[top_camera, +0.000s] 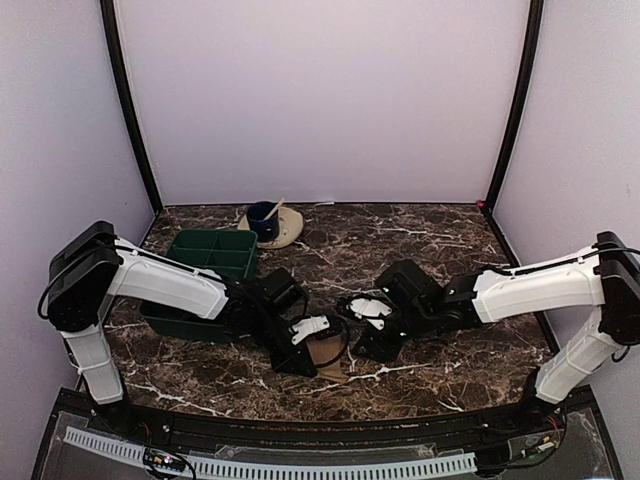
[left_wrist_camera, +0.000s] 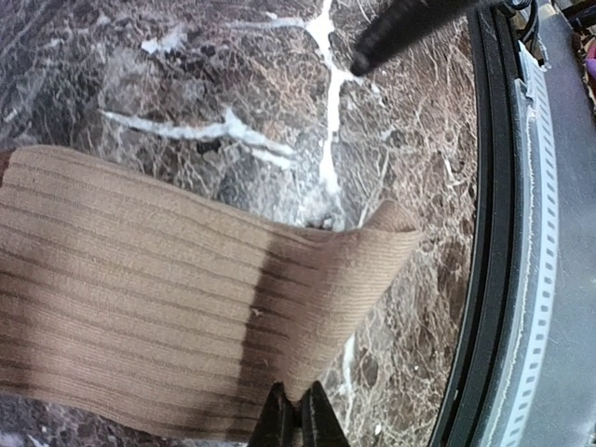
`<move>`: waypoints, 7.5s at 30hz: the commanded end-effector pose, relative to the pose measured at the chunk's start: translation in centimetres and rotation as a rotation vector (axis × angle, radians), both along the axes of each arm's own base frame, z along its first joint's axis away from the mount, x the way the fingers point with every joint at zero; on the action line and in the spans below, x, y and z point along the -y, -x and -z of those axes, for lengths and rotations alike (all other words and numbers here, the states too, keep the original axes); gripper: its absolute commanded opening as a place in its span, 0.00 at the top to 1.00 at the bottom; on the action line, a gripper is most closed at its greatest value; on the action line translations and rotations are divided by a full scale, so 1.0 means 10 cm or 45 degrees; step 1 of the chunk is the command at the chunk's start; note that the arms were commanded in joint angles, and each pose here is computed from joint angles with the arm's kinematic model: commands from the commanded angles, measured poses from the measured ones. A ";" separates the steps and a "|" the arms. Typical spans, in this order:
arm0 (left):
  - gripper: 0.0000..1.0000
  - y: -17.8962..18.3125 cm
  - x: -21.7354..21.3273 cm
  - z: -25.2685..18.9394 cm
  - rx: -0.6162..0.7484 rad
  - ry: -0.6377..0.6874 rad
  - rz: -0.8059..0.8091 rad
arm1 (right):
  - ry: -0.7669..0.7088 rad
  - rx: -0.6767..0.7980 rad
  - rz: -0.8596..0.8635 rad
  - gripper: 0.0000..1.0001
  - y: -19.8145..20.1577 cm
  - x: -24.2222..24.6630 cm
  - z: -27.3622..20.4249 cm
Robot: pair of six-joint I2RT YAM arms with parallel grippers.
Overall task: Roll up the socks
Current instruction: Roll the sock at the center of the board.
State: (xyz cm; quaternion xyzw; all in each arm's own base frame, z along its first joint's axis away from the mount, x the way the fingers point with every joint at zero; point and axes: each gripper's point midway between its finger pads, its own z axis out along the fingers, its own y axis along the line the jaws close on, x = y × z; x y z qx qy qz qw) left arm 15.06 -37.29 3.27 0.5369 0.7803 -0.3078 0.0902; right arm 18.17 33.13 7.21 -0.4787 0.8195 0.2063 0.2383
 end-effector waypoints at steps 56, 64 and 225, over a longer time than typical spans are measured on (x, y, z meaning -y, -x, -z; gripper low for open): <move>0.97 0.10 -0.16 0.13 -0.499 -0.074 0.049 | 0.207 0.423 -0.488 0.64 0.74 -0.79 0.33; 0.97 0.10 -0.16 0.15 -0.510 -0.080 0.051 | 0.228 0.415 -0.471 0.64 0.63 -0.72 0.37; 0.61 0.48 -0.01 -0.22 0.723 0.027 0.238 | -0.005 -0.958 -0.395 1.00 0.78 -0.30 0.74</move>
